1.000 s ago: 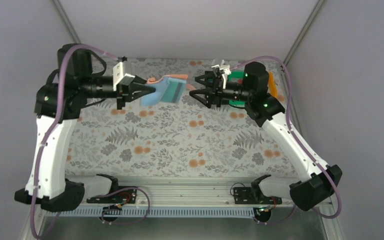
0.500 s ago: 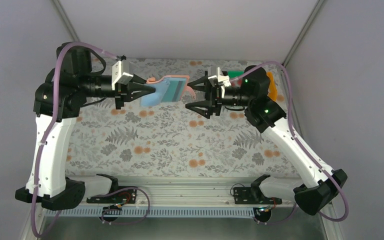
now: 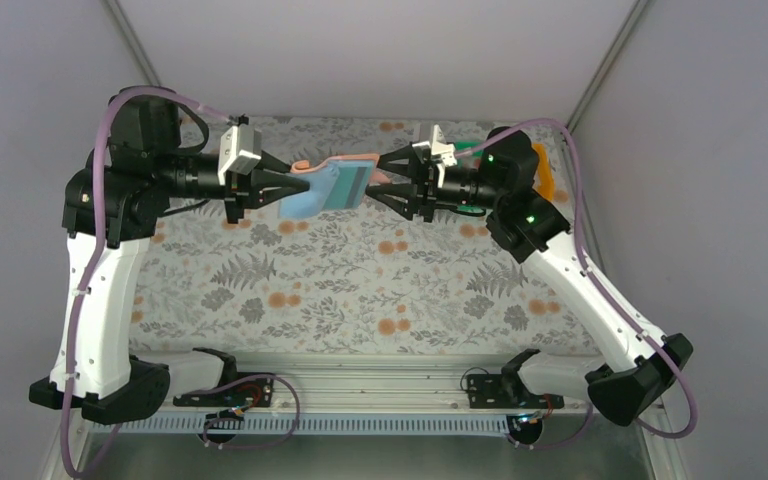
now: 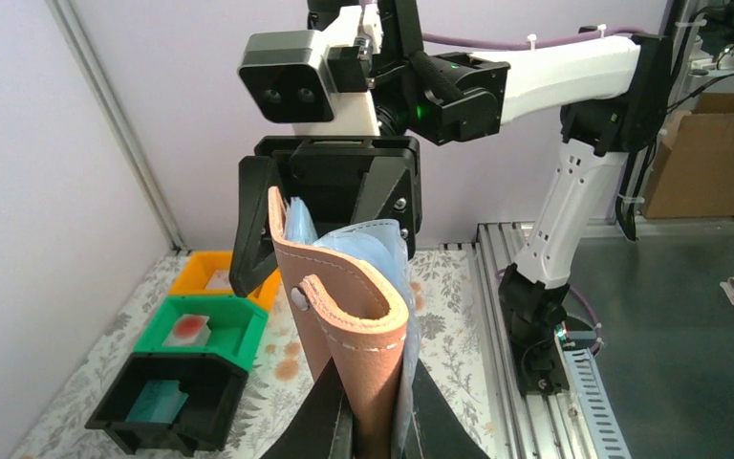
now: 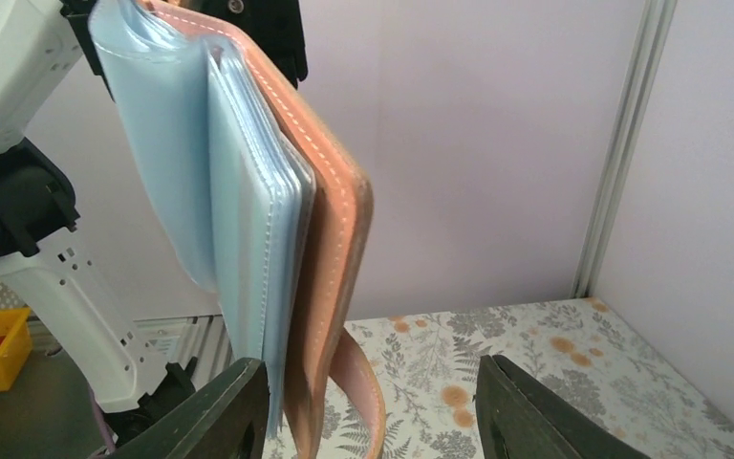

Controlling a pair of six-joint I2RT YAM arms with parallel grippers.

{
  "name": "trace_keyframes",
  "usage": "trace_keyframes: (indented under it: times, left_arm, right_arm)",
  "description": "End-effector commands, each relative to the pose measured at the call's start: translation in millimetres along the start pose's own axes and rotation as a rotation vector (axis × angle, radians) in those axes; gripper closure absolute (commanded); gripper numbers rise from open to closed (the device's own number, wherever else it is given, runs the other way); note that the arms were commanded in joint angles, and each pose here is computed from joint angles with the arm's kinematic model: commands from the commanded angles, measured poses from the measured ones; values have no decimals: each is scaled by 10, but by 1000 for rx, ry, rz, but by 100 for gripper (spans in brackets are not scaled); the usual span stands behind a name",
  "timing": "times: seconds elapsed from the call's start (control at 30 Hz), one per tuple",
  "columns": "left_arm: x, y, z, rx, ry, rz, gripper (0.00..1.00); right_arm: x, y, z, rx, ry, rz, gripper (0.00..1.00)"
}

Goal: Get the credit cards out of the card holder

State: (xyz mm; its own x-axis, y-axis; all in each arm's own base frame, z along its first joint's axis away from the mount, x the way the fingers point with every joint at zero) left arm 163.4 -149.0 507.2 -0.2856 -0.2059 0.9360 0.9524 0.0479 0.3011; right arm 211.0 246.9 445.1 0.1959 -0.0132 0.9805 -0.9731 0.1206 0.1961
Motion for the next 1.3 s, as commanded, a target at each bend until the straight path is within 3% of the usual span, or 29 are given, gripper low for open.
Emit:
trace_keyframes:
  times: [0.0,0.37,0.73,0.93,1.27]
  left_arm:
    - [135,-119,53,-33,-46,-70,98]
    - [158,-152,62,-52,-61,-80,98]
    - [112,-84,42,-24,-40,-58,98]
    - [94,-80,35,-26,-39,-49,98]
    - [-5,31,7,36,7,-21,98]
  right_arm:
    - [97,23,-21,-7,-17,45,44]
    - [34,-90,-56,-65,14,45,43]
    - [-31,140,-90,123,59,52,31]
    - [1,128,-183,122,57,29,34]
    - [-104,218,-206,215,99,26,23]
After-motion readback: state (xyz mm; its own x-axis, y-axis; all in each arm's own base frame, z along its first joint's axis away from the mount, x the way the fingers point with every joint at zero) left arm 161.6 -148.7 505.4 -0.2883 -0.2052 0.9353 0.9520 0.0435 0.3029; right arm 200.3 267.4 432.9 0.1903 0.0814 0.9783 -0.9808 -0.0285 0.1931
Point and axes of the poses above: each gripper's point midway between its finger pads, its own z axis back along the fingers, its own y axis along the line the jaws close on, x = y × z, the point moved 6 cm from there along z, back along the fingers, and after that the axes turned 12 degrees about -z, right-handed, at the moved point
